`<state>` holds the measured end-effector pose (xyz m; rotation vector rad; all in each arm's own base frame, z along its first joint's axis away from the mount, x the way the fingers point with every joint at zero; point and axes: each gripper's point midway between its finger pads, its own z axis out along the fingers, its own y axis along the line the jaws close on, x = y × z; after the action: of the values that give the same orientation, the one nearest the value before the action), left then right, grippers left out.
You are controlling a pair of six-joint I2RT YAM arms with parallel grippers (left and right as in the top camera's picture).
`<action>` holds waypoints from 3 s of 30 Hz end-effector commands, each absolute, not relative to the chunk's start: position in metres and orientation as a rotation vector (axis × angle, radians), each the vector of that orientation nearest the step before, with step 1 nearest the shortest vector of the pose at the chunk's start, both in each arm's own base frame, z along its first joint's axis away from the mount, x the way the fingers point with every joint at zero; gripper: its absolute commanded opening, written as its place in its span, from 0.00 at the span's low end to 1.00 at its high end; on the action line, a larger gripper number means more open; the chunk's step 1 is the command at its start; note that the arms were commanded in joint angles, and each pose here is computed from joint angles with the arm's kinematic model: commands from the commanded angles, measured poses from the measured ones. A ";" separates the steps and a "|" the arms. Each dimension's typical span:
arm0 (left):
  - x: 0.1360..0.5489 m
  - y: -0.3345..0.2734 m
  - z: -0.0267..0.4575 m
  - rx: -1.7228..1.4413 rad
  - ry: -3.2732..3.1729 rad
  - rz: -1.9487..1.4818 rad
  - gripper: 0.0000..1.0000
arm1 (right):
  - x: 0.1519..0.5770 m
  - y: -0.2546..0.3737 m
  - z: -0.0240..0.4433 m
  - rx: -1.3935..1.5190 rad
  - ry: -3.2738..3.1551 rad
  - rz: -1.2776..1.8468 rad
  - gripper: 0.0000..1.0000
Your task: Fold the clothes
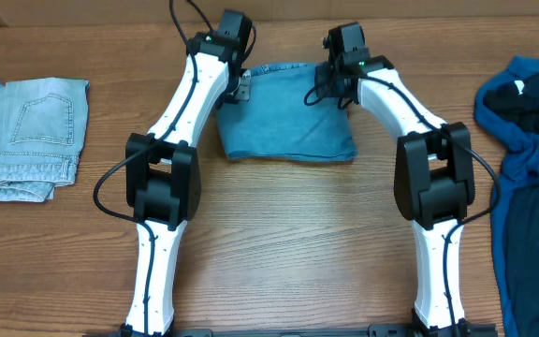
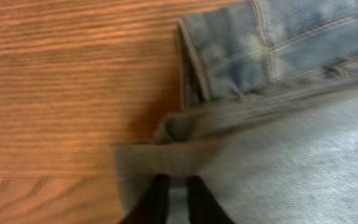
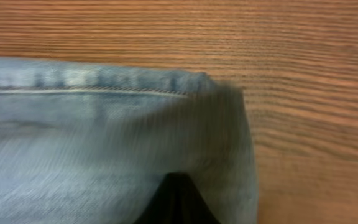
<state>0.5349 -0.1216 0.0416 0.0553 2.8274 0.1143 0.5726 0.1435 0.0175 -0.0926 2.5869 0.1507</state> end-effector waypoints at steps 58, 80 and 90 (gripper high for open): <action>0.400 -0.148 -0.002 0.025 3.370 -0.215 0.18 | 0.405 0.101 -0.023 -0.065 3.035 0.150 0.18; 0.487 -0.149 0.075 0.099 3.038 -0.501 1.00 | 0.487 0.099 0.077 -0.108 2.798 0.266 0.62; 0.494 -0.158 0.022 0.138 3.002 -0.534 1.00 | 0.505 0.135 0.045 -0.289 2.705 0.515 0.68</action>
<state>0.4963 -0.1503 0.0281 0.0911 3.0035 -0.5158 0.5135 0.1207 0.0686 -0.2505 2.6699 0.4025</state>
